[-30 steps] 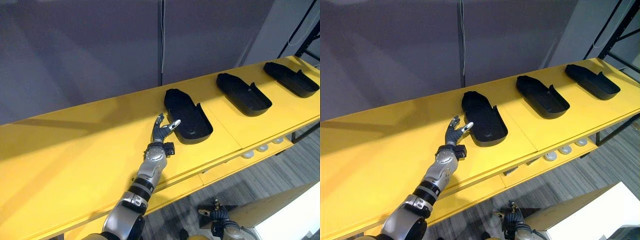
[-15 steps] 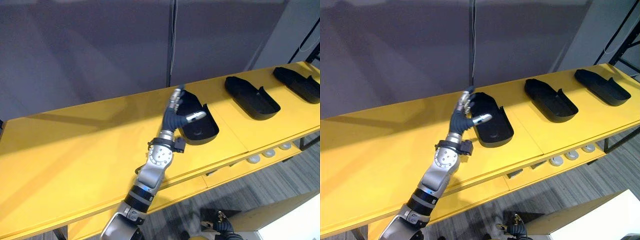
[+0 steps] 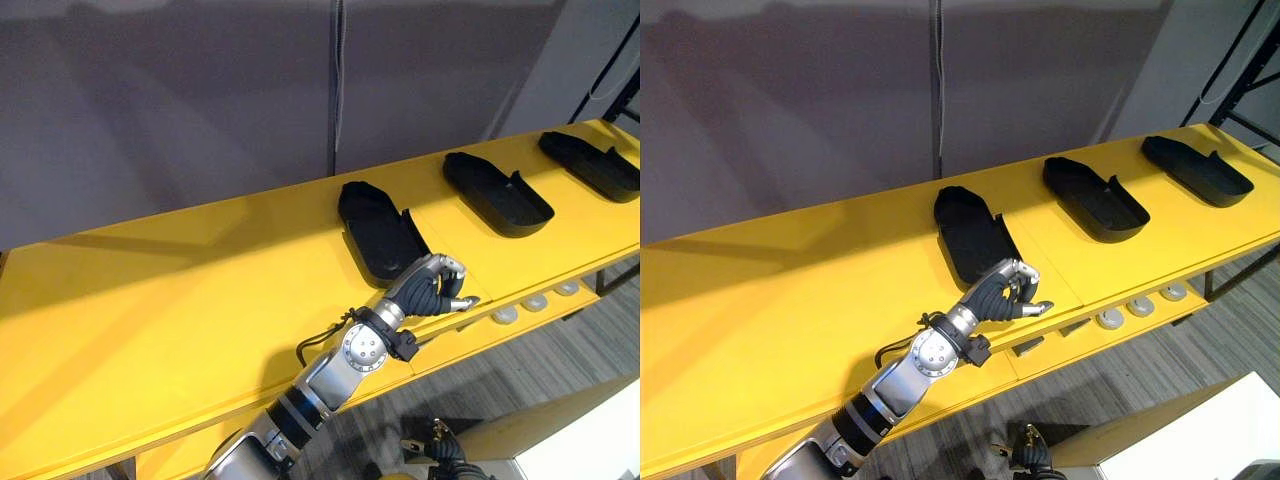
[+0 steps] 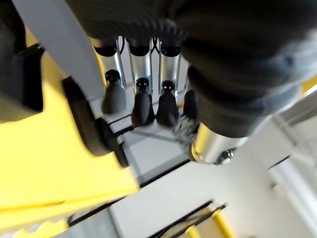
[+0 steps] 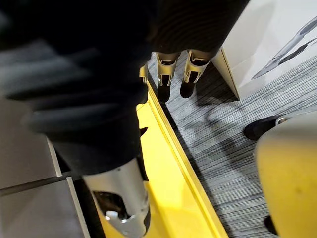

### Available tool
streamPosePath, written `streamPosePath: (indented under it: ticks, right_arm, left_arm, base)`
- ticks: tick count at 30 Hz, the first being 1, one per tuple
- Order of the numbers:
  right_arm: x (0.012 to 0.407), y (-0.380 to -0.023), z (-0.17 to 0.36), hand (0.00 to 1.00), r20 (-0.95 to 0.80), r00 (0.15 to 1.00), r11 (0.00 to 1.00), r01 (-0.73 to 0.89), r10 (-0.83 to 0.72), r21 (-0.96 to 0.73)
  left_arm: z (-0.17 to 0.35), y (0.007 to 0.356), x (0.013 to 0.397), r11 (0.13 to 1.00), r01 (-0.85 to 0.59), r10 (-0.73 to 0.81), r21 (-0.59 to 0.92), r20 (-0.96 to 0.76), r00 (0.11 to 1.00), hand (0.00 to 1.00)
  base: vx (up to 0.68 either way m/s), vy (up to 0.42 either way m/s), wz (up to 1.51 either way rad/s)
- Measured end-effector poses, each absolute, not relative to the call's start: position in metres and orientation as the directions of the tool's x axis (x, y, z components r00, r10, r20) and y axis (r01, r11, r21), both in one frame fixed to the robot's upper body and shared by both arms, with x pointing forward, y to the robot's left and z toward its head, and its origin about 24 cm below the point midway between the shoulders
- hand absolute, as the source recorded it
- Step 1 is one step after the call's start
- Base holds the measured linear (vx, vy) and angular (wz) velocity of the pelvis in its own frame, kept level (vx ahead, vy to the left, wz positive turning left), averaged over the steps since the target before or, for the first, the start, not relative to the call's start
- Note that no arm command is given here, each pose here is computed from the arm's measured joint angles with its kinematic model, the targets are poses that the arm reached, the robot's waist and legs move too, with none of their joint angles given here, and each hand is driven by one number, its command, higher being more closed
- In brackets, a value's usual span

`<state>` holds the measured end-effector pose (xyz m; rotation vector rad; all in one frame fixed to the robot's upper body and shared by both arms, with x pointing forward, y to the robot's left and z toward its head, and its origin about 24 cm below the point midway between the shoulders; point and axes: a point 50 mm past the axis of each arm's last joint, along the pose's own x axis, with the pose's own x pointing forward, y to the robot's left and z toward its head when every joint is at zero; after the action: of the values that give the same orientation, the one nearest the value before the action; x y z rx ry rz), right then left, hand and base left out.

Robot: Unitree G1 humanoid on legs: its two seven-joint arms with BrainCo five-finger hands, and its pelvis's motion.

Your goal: Walk over and take plastic housings, then place them on the shelf

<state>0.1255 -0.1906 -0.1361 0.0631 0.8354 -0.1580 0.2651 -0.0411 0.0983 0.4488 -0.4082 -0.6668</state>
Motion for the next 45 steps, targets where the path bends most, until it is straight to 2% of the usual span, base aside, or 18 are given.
streamPosePath:
  ticks: [6, 13, 19, 34, 45]
  right_arm:
    - [0.132, -0.190, -0.134, 0.00, -0.731, 0.673, 0.987, 0.160, -0.112, -0.004]
    - [0.140, -0.189, -0.132, 0.00, -0.719, 0.686, 0.988, 0.157, -0.109, 0.000]
    - [0.152, -0.187, -0.128, 0.00, -0.698, 0.708, 0.989, 0.150, -0.106, 0.003]
    - [0.157, -0.187, -0.125, 0.00, -0.686, 0.719, 0.986, 0.166, -0.111, 0.014]
    - [0.152, -0.188, -0.127, 0.00, -0.695, 0.709, 0.985, 0.174, -0.119, 0.009]
  left_arm:
    - [0.061, -0.029, 0.274, 0.668, 0.496, -0.625, 0.555, 0.056, 0.779, 1.00]
    - [0.044, -0.020, 0.280, 0.654, 0.482, -0.579, 0.583, -0.024, 0.815, 1.00]
    - [0.054, -0.011, 0.300, 0.685, 0.405, -0.510, 0.605, 0.000, 0.860, 1.00]
    - [0.084, -0.018, 0.327, 0.703, 0.322, -0.456, 0.635, 0.055, 0.888, 1.00]
    - [0.090, 0.000, 0.342, 0.778, 0.245, -0.340, 0.578, 0.060, 0.939, 1.00]
  base:
    - [-0.03, 0.027, -0.12]
    - [0.00, 0.005, 0.00]
    - [0.00, 0.015, -0.09]
    - [0.01, 0.017, -0.06]
    - [0.00, 0.009, -0.01]
